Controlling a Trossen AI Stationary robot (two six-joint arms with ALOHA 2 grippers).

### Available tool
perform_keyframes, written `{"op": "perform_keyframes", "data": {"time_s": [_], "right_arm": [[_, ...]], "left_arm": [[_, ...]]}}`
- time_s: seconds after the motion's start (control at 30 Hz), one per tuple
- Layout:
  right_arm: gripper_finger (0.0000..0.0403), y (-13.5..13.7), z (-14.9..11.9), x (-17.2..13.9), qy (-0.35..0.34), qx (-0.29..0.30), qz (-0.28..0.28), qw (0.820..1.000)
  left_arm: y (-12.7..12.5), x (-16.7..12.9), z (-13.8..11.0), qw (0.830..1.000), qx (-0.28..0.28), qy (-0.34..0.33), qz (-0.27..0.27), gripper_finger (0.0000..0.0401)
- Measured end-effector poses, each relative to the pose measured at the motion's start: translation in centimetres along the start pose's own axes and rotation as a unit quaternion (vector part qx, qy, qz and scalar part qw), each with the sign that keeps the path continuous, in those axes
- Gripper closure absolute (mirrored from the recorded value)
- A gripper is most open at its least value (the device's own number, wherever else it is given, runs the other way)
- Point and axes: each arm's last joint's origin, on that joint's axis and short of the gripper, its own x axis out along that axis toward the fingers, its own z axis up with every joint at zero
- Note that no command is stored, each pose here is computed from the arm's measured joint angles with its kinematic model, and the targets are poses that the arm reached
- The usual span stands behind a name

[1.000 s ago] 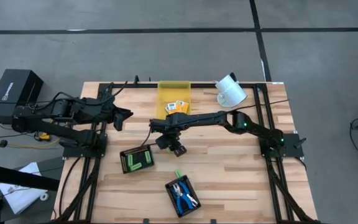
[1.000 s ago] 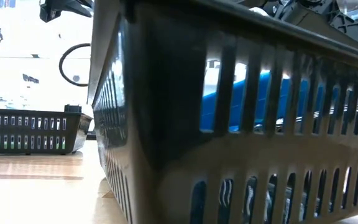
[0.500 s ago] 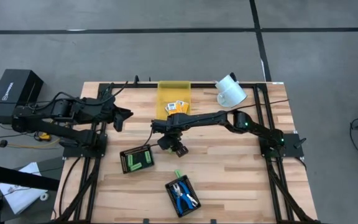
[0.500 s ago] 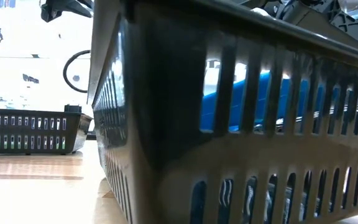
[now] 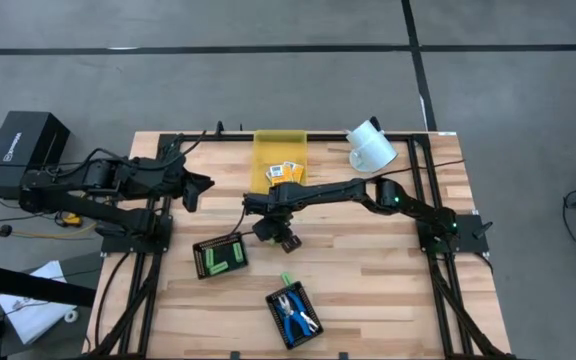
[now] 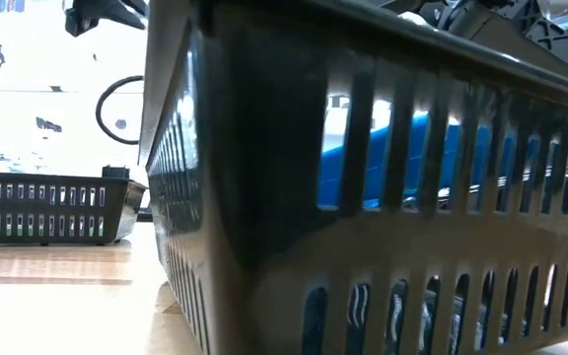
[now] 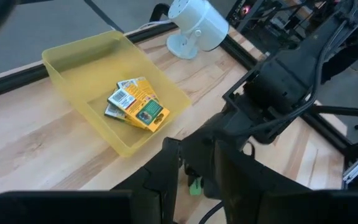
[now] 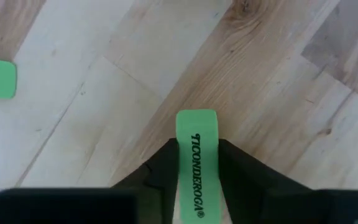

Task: Pick & Place School Supplies
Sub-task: Put the green eraser into the left black bin

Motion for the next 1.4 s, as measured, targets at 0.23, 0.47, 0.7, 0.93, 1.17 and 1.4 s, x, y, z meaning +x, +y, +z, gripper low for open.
{"op": "perform_keyframes", "data": {"time_s": [0.23,0.47,0.7,0.93,1.17,1.4], "right_arm": [[0.0373,-0.4,-0.7,1.4,-0.005,0.008,0.034,0.999],[0.0373,-0.7,0.4,-0.3,-0.017,0.009,0.031,0.999],[0.0387,-0.8,1.6,-2.4,-0.032,0.023,0.033,0.999],[0.0397,0.3,3.2,-4.8,-0.066,0.017,0.045,0.997],[0.0401,0.4,3.3,-7.2,-0.083,0.057,0.034,0.994],[0.0347,-0.1,2.1,-4.1,-0.038,0.102,0.084,0.991]], "left_arm": [[0.4,1.1,-1.3,1.000,0.006,0.022,0.004,0.0303],[0.2,1.6,-1.5,1.000,-0.001,0.010,-0.009,0.0303],[0.1,1.6,-1.4,1.000,-0.005,0.004,-0.015,0.0303],[0.0,1.6,-1.3,1.000,-0.006,0.002,-0.017,0.0303],[0.0,1.6,-1.3,1.000,-0.007,-0.001,-0.017,0.0303],[0.0,1.6,-1.3,1.000,-0.008,-0.002,-0.017,0.0303]]}}
